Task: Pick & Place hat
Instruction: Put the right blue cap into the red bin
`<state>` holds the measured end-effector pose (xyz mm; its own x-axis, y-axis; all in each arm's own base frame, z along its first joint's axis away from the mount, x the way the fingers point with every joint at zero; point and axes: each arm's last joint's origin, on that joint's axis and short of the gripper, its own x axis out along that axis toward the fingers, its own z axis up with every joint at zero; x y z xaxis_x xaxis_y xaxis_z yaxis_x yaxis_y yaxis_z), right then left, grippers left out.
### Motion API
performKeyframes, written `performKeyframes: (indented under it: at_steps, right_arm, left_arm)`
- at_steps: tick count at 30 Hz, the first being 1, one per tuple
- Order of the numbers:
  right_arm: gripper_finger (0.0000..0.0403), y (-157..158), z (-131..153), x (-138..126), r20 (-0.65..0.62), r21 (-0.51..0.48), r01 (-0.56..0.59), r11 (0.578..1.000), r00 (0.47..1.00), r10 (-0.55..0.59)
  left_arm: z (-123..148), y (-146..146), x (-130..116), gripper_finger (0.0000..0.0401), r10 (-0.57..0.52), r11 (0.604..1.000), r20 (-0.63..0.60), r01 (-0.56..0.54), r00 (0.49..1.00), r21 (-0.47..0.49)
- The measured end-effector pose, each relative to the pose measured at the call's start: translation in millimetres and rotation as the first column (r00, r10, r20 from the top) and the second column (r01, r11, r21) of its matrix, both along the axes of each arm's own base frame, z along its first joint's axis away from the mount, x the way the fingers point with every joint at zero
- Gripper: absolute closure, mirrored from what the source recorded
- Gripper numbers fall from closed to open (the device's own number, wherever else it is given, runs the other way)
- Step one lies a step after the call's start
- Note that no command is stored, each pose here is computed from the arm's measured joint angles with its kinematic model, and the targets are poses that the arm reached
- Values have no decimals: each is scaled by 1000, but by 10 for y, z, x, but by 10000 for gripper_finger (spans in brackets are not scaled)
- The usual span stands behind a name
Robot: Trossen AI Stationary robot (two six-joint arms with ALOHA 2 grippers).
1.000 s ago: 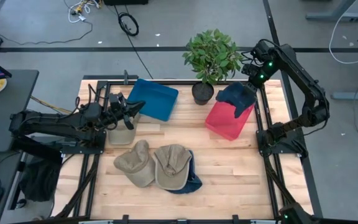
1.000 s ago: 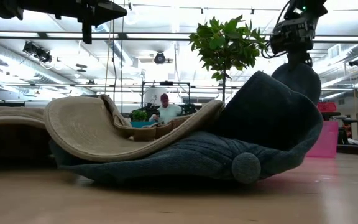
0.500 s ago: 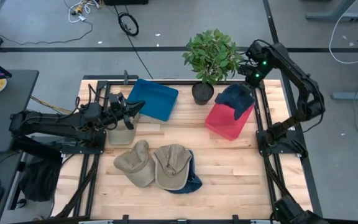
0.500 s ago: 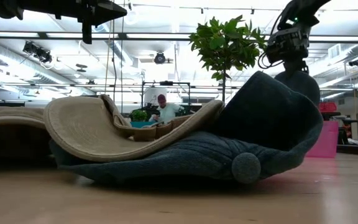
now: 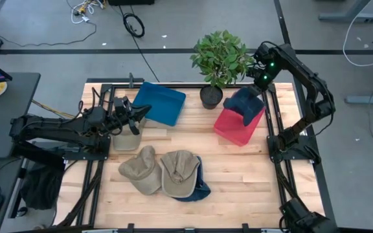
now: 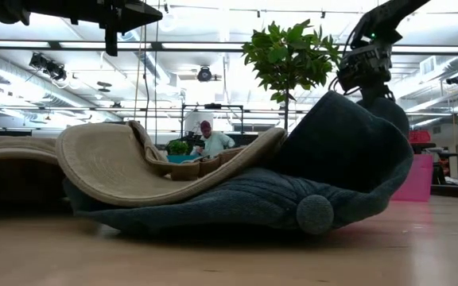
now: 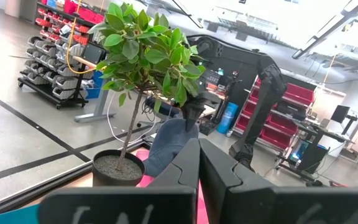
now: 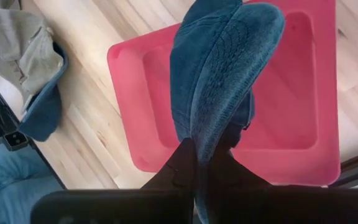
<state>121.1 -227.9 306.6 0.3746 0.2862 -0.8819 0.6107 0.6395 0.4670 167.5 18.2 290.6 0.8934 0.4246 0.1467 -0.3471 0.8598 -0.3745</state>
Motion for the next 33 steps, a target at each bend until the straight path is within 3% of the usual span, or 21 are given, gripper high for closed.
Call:
performKeyframes:
  at_steps: [13,21,33]
  right_arm:
    - [394,-78,-9,-150,-67,39,188,981,980,-186]
    - [394,-83,-9,-162,-87,59,249,967,966,-243]
    - [394,-82,-4,-157,-112,120,372,920,926,-360]
  left_arm:
    - [0,0,0,394,0,1000,0,0,1000,0]
    - [1,0,0,394,0,1000,0,0,1000,0]
    - [4,0,0,394,1,1000,1,-1,1000,0]
